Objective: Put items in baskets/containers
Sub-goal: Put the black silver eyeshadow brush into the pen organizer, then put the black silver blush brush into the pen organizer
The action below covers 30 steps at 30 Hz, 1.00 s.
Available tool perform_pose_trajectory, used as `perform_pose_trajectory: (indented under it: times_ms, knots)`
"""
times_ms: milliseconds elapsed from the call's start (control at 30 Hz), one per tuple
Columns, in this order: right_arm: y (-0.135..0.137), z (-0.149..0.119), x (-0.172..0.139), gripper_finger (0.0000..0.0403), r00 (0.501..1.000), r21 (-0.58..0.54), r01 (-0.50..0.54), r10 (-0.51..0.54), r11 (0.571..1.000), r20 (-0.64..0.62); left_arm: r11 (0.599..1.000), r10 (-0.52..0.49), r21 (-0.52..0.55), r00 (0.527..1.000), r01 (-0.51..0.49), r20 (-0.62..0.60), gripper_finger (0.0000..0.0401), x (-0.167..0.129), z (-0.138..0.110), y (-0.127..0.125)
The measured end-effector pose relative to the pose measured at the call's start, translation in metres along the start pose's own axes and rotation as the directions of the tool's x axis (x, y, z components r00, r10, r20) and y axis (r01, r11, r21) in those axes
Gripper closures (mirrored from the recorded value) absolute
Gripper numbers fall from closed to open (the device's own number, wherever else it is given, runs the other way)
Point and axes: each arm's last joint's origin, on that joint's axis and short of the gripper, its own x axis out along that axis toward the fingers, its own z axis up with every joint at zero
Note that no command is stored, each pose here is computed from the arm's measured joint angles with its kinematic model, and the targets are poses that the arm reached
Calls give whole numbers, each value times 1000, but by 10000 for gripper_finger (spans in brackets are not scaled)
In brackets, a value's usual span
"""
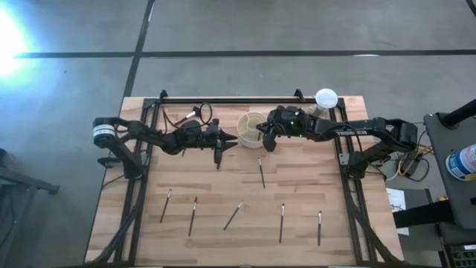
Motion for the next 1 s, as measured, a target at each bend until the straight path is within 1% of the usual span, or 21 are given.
perform_pose_trajectory:
  times_ms: [133,233,333,467,700,833,900,1000]
  knots:
    - [0,-1,1,383,1000,39,-1,1,999,-6,1000,1,-1,1000,-1,-4,289,0,0,0]
    - [-1,-2,1,366,1000,50,1,-1,999,-14,1000,1,-3,1000,-1,-10,289,0,-1,0]
    - [-1,-3,1,344,1000,61,5,-4,998,-24,999,3,-32,1000,-4,-22,289,0,-2,0]
    - [-1,-1,0,319,1000,59,5,-3,998,-22,997,8,-72,999,-12,-54,289,0,-5,1]
    - [-2,3,-1,290,1000,9,16,-16,1000,-26,997,6,-72,996,-12,-85,312,0,-8,0]
    - [-5,7,-7,296,1000,-26,24,-25,999,-18,996,4,-88,996,-12,-88,336,0,-8,-1]
    - [-5,9,-12,311,999,-42,26,-27,999,-24,994,-4,-112,996,-6,-86,350,-1,-7,-3]
    - [-4,10,-23,344,999,-63,24,-25,998,-25,992,0,-128,993,-15,-116,371,-2,-7,-7]
